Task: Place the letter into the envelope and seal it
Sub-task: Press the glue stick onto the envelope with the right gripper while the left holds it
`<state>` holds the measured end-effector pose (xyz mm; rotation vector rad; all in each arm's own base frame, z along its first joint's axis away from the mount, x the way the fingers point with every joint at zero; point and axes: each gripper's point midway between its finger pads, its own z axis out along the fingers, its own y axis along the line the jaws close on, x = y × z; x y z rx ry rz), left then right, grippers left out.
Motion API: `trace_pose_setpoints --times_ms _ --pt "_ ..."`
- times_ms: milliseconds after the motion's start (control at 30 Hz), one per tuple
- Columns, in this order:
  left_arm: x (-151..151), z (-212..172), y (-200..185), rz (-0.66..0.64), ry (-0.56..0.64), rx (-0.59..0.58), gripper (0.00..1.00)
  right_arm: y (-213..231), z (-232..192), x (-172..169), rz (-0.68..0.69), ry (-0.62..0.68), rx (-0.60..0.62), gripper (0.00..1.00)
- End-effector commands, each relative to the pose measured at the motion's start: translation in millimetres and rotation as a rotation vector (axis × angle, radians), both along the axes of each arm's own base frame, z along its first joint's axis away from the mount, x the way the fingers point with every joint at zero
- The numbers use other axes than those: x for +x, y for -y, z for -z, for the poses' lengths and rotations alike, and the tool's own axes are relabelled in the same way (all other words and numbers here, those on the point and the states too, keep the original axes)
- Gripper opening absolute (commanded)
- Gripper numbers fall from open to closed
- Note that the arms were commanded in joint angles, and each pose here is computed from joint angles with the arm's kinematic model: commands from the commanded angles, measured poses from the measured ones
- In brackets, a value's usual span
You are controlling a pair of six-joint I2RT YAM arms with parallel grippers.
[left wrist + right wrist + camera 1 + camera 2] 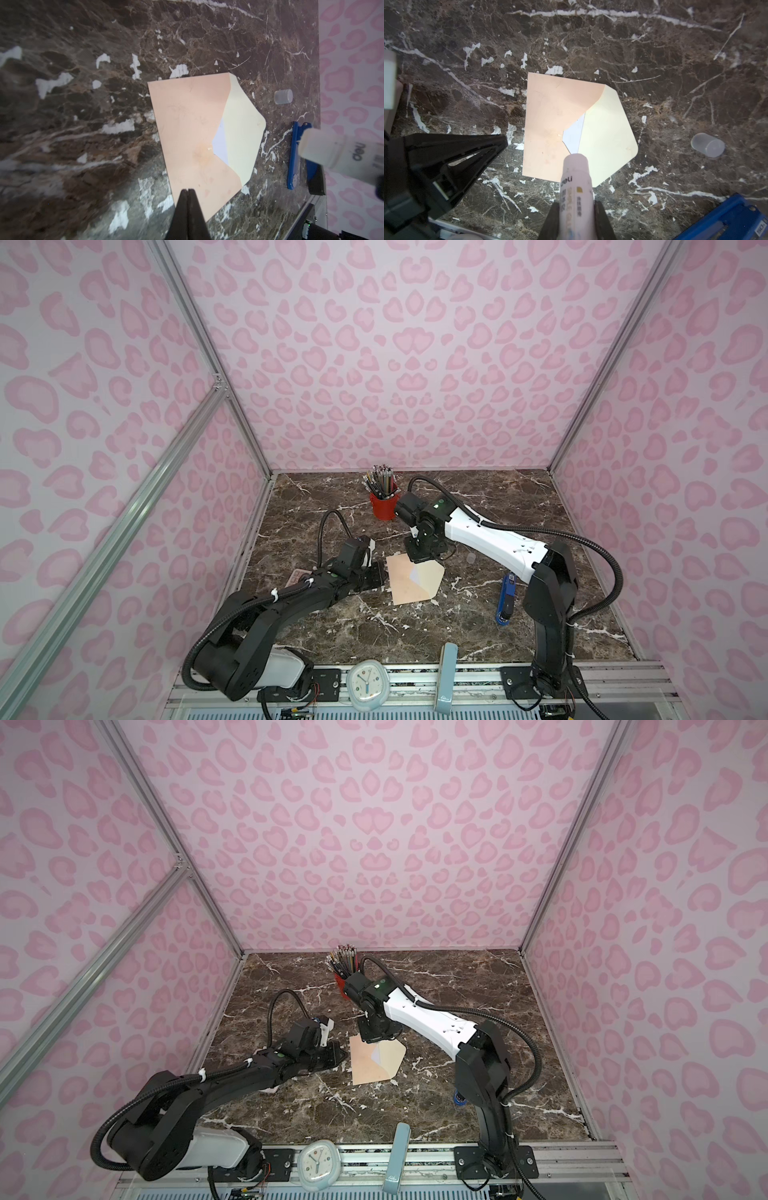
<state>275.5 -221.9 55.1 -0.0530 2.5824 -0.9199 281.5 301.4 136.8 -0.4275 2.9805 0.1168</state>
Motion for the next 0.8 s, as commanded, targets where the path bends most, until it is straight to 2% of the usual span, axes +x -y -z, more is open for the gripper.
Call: trace_pose_setpoints --times_ms 0,300,767 --pt "12 -14 20 0.060 0.014 -0.115 0.03 2 4 -9 0.020 -0.063 -0.029 0.00" --pt "36 9 25 0.072 -0.034 -0.095 0.03 -12 14 -15 0.011 -0.145 -0.058 0.00" --pt "43 37 22 0.078 -0.091 -0.052 0.03 -27 31 -18 0.009 -0.214 -0.065 0.00"
